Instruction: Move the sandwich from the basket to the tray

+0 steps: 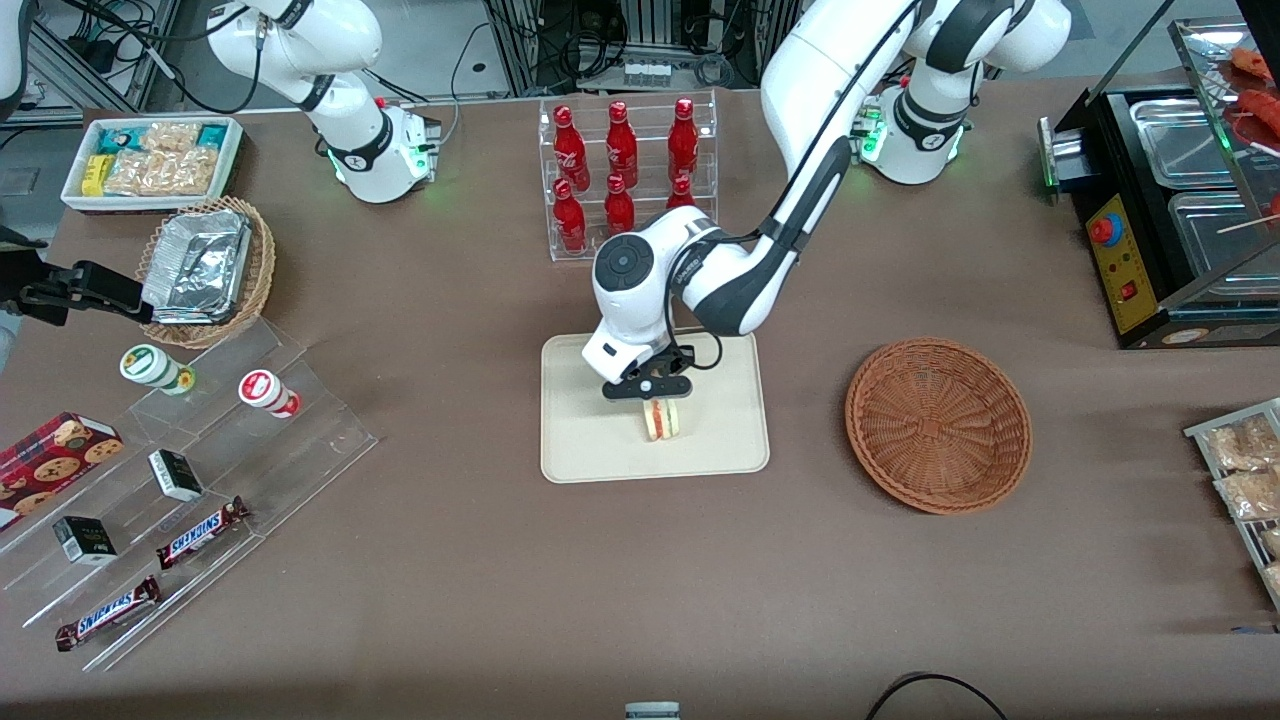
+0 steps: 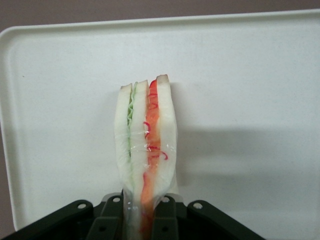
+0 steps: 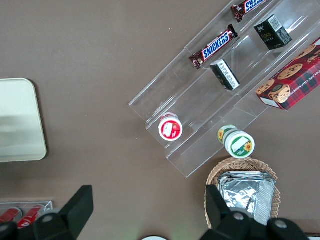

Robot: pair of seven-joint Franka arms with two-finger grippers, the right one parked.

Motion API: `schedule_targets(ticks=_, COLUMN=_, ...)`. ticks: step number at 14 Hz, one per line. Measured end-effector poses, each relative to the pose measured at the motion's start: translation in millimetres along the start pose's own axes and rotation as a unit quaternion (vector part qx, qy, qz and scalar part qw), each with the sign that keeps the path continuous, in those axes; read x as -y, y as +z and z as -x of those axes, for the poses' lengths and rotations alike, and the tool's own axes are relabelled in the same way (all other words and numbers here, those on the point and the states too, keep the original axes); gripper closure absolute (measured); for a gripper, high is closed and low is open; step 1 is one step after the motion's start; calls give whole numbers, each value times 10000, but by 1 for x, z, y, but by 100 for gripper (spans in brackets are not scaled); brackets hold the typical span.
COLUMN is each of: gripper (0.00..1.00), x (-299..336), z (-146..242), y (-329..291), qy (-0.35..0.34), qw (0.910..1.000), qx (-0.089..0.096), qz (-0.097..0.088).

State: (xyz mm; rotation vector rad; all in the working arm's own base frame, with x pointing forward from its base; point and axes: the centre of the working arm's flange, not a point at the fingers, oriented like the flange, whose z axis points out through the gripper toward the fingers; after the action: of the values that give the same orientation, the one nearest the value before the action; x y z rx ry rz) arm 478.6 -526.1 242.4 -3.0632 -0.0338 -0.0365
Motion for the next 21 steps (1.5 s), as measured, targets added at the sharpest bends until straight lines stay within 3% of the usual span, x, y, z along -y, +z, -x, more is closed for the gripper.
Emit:
schedule_targets(ticks=5, gripper=78, x=-16, z=17, y=20, qy=167, qw=9999, qx=18, qz=-17)
schedule_targets(ticks=9, gripper=40, x=-16, z=7, y=4, qy=104, qw=9999, qx=-79, qz=66)
schedule_targets(ticks=13, gripper=1, x=17, z=-20, y=-82, qy=-212, qw=9996, qx=-181, qz=-5)
schedule_targets(ticks=18, gripper=0, x=141, z=-70, y=-208, qy=-1033, qw=9944, qx=-58, qz=-199)
schedule_targets(ticks=21, gripper=0, x=221, z=-82, y=-251, qy=-1034, qw=9943, qx=59, qz=-262)
